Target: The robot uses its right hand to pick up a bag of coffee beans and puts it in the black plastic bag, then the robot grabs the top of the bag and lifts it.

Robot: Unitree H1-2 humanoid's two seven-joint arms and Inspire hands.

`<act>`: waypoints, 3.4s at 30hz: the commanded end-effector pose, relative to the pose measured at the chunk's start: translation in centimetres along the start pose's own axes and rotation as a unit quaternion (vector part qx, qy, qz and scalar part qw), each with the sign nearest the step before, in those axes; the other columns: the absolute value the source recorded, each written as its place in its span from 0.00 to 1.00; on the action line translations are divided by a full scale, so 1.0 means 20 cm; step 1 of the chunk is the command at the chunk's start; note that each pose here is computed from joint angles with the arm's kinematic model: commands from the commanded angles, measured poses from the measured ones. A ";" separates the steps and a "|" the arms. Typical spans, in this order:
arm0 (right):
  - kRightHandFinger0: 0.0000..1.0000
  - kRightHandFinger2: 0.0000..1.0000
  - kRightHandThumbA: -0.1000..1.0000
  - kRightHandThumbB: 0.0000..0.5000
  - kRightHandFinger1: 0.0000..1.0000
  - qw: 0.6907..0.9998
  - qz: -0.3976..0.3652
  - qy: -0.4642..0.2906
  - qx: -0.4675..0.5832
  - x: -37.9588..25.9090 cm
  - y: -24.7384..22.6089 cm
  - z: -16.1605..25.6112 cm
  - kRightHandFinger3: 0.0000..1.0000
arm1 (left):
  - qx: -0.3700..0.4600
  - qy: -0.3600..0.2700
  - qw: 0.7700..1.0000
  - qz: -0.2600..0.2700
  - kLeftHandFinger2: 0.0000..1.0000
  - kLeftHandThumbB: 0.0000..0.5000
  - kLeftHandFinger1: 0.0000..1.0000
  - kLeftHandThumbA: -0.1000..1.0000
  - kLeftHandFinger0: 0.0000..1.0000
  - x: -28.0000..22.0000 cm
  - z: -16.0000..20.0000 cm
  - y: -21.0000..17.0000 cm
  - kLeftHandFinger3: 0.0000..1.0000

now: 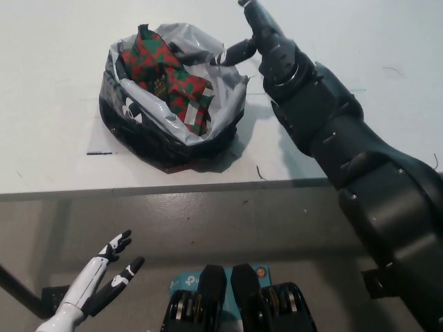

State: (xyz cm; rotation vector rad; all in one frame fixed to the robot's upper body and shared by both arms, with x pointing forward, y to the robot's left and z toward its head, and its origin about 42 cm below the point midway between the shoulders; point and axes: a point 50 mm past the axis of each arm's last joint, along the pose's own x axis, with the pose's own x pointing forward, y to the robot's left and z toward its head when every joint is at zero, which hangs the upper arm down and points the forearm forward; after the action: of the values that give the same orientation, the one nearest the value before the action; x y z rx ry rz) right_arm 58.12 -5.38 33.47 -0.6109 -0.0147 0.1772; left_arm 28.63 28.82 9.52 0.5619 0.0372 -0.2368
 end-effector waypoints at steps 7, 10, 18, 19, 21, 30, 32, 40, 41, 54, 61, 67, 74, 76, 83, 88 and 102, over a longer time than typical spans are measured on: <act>1.00 1.00 1.00 0.81 1.00 0.999 0.036 0.024 0.028 0.00 0.02 -0.03 1.00 | 0.002 -0.013 1.000 0.002 1.00 0.33 1.00 0.88 1.00 0.00 0.02 0.03 1.00; 1.00 1.00 1.00 0.78 1.00 0.998 0.042 0.038 0.027 -0.01 0.03 -0.06 1.00 | 0.008 -0.016 1.000 0.001 1.00 0.32 1.00 0.90 1.00 0.00 0.02 0.04 1.00; 1.00 1.00 1.00 0.83 1.00 0.996 0.059 0.068 0.006 -0.01 0.04 -0.13 1.00 | 0.007 -0.018 1.000 0.001 1.00 0.33 1.00 0.90 1.00 0.01 0.02 0.04 1.00; 1.00 1.00 1.00 0.84 1.00 0.995 0.060 0.076 -0.004 -0.01 0.04 -0.14 1.00 | 0.009 -0.017 1.000 0.001 1.00 0.33 1.00 0.90 1.00 0.01 0.02 0.04 1.00; 1.00 1.00 1.00 0.84 1.00 0.995 0.063 0.081 0.006 -0.01 0.03 -0.15 1.00 | 0.013 -0.017 1.000 0.001 1.00 0.35 1.00 0.91 1.00 0.01 0.02 0.04 1.00; 0.00 0.11 0.90 0.65 0.00 0.966 0.074 0.108 0.222 -0.01 -0.01 -0.12 0.27 | 0.005 -0.018 1.000 0.001 1.00 0.37 1.00 0.90 1.00 0.02 0.03 0.04 1.00; 0.00 0.49 0.64 0.49 0.11 0.938 0.066 0.119 0.319 0.00 -0.01 -0.10 0.58 | 0.003 -0.018 1.000 0.000 1.00 0.37 1.00 0.90 1.00 0.03 0.03 0.04 1.00; 0.00 0.66 0.26 0.33 0.27 0.866 0.094 0.129 0.475 0.00 -0.02 -0.09 0.87 | 0.011 -0.022 1.000 -0.003 1.00 0.36 1.00 0.90 1.00 0.05 0.04 0.05 1.00; 0.00 0.64 0.27 0.32 0.26 0.865 0.094 0.130 0.476 0.00 -0.03 -0.09 0.85 | 0.012 -0.022 1.000 -0.003 1.00 0.37 1.00 0.90 1.00 0.05 0.04 0.06 1.00; 0.00 0.59 0.29 0.24 0.21 0.846 0.101 0.100 0.514 0.01 -0.08 0.08 0.79 | 0.015 -0.032 0.999 -0.005 1.00 0.38 1.00 0.91 1.00 0.08 0.06 0.07 1.00; 0.00 0.58 0.24 0.23 0.13 0.819 0.118 0.062 0.558 0.01 -0.13 0.37 0.77 | 0.023 -0.029 0.999 -0.007 1.00 0.36 1.00 0.94 1.00 0.09 0.07 0.07 1.00; 0.00 0.55 0.23 0.19 0.06 0.807 0.133 0.034 0.574 -0.01 -0.18 0.63 0.60 | 0.013 -0.032 0.999 -0.007 1.00 0.37 1.00 0.92 1.00 0.10 0.07 0.07 1.00; 0.00 0.54 0.26 0.15 0.11 0.806 0.143 0.002 0.574 -0.05 -0.22 0.86 0.75 | 0.017 -0.038 0.999 -0.009 1.00 0.35 1.00 0.92 1.00 0.10 0.08 0.08 1.00; 0.00 0.57 0.26 0.11 0.13 0.806 0.143 -0.008 0.575 -0.07 -0.24 0.93 0.85 | 0.028 -0.040 0.999 -0.010 1.00 0.34 1.00 0.94 1.00 0.11 0.09 0.08 1.00; 0.00 0.63 0.22 0.11 0.18 0.797 0.144 -0.025 0.586 -0.10 -0.28 1.06 0.97 | 0.033 -0.041 0.999 -0.012 1.00 0.35 1.00 0.94 1.00 0.13 0.09 0.07 1.00; 0.00 0.61 0.32 0.04 0.18 0.797 0.150 -0.042 0.583 -0.12 -0.33 1.14 0.88 | 0.030 -0.035 0.999 -0.019 1.00 0.35 1.00 0.95 1.00 0.09 0.08 0.04 1.00; 0.00 0.64 0.31 0.04 0.28 0.790 0.145 -0.072 0.591 -0.17 -0.48 1.28 0.87 | 0.019 -0.024 0.999 -0.024 1.00 0.33 1.00 0.92 1.00 0.03 0.05 -0.01 1.00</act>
State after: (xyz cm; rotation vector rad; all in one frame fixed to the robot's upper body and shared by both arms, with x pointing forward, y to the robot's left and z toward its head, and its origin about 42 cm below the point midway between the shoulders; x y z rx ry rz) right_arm 56.30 1.64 50.28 0.6175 0.2354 0.4127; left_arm 29.23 28.17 9.23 0.5879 0.0455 -0.2831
